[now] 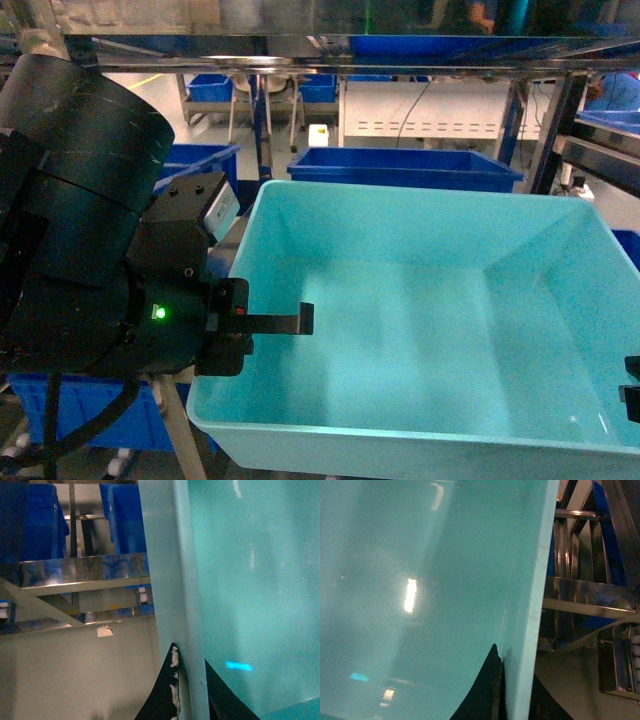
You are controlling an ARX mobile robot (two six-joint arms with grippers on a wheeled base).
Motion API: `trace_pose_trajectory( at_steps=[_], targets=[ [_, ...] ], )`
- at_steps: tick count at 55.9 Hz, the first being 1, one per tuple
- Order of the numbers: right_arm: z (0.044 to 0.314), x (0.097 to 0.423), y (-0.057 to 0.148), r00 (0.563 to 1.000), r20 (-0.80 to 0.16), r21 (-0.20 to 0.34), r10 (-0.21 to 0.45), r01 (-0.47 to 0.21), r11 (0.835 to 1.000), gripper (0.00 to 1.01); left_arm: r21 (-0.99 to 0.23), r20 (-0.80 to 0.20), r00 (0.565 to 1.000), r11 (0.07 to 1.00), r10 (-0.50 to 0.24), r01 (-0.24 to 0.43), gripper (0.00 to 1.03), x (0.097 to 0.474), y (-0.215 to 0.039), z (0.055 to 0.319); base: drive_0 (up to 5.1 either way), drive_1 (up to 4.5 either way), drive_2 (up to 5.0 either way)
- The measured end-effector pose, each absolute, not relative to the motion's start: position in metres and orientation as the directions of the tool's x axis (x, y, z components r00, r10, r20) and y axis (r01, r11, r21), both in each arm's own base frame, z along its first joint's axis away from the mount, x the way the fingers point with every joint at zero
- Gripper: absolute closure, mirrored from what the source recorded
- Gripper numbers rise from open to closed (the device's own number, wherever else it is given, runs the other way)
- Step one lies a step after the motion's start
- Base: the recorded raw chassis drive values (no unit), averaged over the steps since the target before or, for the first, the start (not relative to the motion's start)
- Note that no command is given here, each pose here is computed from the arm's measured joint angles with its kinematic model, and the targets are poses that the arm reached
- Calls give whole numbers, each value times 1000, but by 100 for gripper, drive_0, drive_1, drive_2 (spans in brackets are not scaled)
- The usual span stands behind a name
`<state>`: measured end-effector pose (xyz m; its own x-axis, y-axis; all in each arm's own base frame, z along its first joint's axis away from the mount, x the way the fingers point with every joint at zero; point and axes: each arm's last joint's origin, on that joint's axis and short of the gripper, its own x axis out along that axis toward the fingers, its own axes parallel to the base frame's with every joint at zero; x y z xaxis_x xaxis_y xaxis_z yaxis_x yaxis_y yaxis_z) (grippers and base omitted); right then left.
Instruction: Organize blue bins on left shelf correctly
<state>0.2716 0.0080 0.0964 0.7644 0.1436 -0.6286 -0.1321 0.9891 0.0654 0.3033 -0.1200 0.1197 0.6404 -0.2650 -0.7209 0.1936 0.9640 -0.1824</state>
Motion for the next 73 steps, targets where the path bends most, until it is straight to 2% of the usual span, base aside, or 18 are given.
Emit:
trace_pose_trajectory(
  at_steps=[10,28,43,66,73],
  targets=[
    [96,272,8,764,-629,64,143,-132,989,99,-182,-720,641,964,-265,194,101,304,-120,120,0,0,0],
    [97,272,9,766,-626,60,144,-137,989,99,-183,-720,642,964,-264,190,101,304,-119,120,451,-293,-160],
    [96,272,9,764,-630,59,141,-134,989,99,-180,-723,639,964,-264,194,101,303,-120,120,0,0,0],
    [97,272,9,765,-628,59,142,-135,989,99,-182,-720,642,964,-265,194,101,304,-120,120,-2,428,-432],
    [98,274,9,770,-622,58,142,-135,989,99,-182,-718,643,964,-265,193,101,305,-120,121,1,17,-16]
  ],
)
